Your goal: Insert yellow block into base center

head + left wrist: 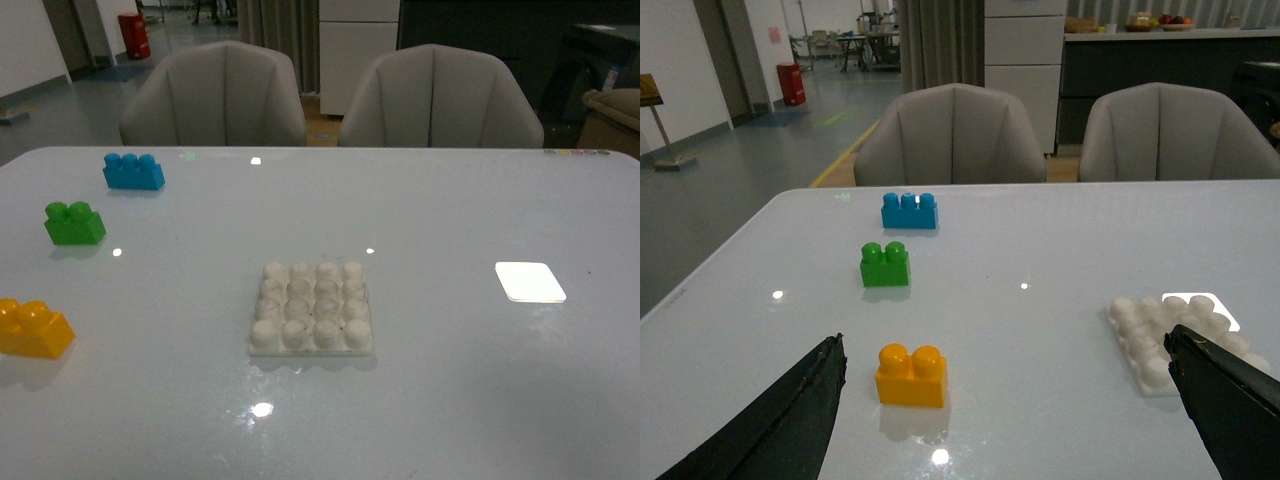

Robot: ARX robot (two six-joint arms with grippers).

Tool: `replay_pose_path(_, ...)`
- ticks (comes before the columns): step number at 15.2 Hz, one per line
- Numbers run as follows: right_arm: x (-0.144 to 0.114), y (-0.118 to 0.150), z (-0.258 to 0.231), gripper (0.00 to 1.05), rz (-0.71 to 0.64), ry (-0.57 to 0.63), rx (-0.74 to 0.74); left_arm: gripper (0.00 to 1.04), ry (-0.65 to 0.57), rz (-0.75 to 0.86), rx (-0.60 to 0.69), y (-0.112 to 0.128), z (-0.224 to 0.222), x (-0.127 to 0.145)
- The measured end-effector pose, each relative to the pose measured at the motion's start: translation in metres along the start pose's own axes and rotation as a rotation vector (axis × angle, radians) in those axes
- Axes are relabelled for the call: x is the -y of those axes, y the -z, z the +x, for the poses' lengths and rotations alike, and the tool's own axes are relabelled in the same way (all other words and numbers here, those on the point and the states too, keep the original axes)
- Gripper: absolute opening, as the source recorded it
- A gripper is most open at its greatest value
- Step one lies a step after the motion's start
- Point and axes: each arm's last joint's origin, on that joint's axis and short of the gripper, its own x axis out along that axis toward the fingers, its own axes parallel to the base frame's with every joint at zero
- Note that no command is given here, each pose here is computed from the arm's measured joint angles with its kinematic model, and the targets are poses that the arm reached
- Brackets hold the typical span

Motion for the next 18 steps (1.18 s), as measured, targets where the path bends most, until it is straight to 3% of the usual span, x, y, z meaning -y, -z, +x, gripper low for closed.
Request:
replay_pose_path(7, 0.001, 0.017, -0.037, 0.01, -0.072, 0.002, 0.062, 0.98, 0.0, 0.0, 0.0, 0.0, 0.0, 0.0)
replay_pose_path(18, 0.003, 0.047, -0.066, 0.02, -0.074, 0.001, 0.085, 0.98, 0.0, 0.0, 0.0, 0.0, 0.0, 0.0)
